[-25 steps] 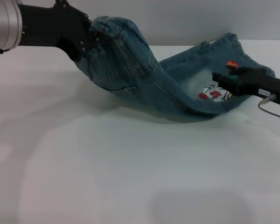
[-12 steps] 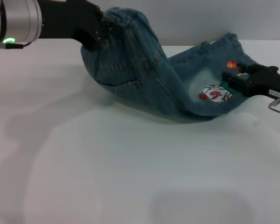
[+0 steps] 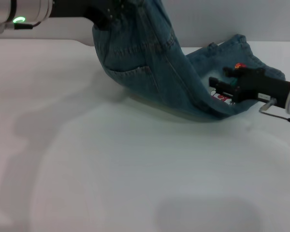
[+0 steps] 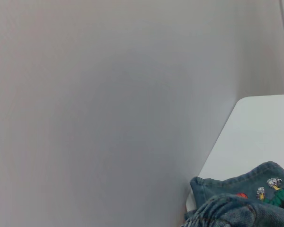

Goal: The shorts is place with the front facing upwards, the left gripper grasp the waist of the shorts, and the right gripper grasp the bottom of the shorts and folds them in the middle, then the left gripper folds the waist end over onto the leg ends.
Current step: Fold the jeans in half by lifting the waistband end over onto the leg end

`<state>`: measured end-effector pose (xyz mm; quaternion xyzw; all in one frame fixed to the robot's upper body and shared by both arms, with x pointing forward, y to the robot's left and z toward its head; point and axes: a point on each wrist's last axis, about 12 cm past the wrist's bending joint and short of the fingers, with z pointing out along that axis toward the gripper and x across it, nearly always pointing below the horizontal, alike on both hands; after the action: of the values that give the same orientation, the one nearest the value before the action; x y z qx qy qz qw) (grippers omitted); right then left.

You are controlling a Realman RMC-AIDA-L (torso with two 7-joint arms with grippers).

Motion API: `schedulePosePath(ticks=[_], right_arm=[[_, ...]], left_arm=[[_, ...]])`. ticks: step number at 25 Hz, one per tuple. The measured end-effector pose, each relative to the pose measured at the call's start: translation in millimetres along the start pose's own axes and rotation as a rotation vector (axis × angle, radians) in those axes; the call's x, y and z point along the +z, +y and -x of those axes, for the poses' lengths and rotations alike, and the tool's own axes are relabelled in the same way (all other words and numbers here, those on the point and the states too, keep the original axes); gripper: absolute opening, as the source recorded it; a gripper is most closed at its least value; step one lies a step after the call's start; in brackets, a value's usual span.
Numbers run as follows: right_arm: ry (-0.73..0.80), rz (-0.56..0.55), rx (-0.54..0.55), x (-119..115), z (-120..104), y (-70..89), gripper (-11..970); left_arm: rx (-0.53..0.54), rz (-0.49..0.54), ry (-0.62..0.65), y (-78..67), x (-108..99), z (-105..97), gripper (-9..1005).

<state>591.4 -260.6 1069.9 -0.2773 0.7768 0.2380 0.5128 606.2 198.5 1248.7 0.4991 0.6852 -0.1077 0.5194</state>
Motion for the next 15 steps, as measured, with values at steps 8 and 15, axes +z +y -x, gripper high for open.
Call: schedulePosePath(ticks=[8, 15], right_arm=[[0.032, 0.067, 0.007, 22, 3, 12.9, 518], [0.041, 0.132, -0.012, 39, 12, 25.8, 518]], left_arm=[[0.037, -0.012, -0.004, 4.9, 10, 5, 71], [0.061, -0.017, -0.022, 2.4, 7, 12, 71]])
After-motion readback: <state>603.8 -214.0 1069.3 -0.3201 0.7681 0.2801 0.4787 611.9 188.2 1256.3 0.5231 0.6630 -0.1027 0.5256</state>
